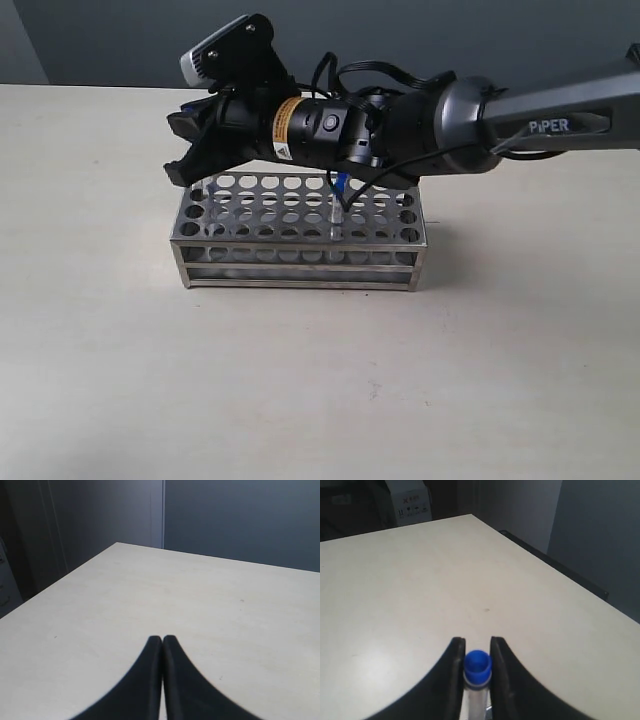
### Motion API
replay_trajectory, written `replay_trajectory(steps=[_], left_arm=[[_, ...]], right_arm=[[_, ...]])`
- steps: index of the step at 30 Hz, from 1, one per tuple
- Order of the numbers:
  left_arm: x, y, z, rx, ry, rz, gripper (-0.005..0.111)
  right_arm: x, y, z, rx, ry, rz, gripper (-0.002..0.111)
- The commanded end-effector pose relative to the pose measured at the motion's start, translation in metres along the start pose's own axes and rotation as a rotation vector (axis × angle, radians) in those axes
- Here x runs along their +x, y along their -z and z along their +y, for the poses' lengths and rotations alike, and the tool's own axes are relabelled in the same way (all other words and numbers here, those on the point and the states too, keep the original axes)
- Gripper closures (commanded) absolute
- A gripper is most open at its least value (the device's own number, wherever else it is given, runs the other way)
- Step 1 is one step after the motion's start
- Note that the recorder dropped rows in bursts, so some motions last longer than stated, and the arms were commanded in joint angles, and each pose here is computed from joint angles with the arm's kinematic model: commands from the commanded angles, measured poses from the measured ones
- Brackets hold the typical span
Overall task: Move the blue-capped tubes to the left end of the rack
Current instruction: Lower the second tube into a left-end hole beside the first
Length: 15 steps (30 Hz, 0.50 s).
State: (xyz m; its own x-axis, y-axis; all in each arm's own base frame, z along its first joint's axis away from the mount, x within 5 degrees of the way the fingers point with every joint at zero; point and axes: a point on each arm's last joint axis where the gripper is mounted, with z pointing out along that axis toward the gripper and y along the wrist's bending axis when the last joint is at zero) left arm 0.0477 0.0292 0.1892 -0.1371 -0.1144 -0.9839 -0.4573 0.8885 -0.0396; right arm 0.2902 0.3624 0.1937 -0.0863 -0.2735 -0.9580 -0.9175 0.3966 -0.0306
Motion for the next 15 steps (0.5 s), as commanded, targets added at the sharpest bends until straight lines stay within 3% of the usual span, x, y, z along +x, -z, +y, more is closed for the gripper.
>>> replay_trajectory(steps=[1, 15], left_arm=[[0.0, 0.0, 0.0, -0.001, 0.004, -0.003, 0.106], [0.0, 0.0, 0.0, -0.001, 0.004, -0.003, 0.106]], right_arm=[[0.013, -0.004, 0.007, 0.001, 0.024, 0.09, 0.109], [-0.008, 0.011, 0.005, 0.054, 0.091, 0.131, 0.109]])
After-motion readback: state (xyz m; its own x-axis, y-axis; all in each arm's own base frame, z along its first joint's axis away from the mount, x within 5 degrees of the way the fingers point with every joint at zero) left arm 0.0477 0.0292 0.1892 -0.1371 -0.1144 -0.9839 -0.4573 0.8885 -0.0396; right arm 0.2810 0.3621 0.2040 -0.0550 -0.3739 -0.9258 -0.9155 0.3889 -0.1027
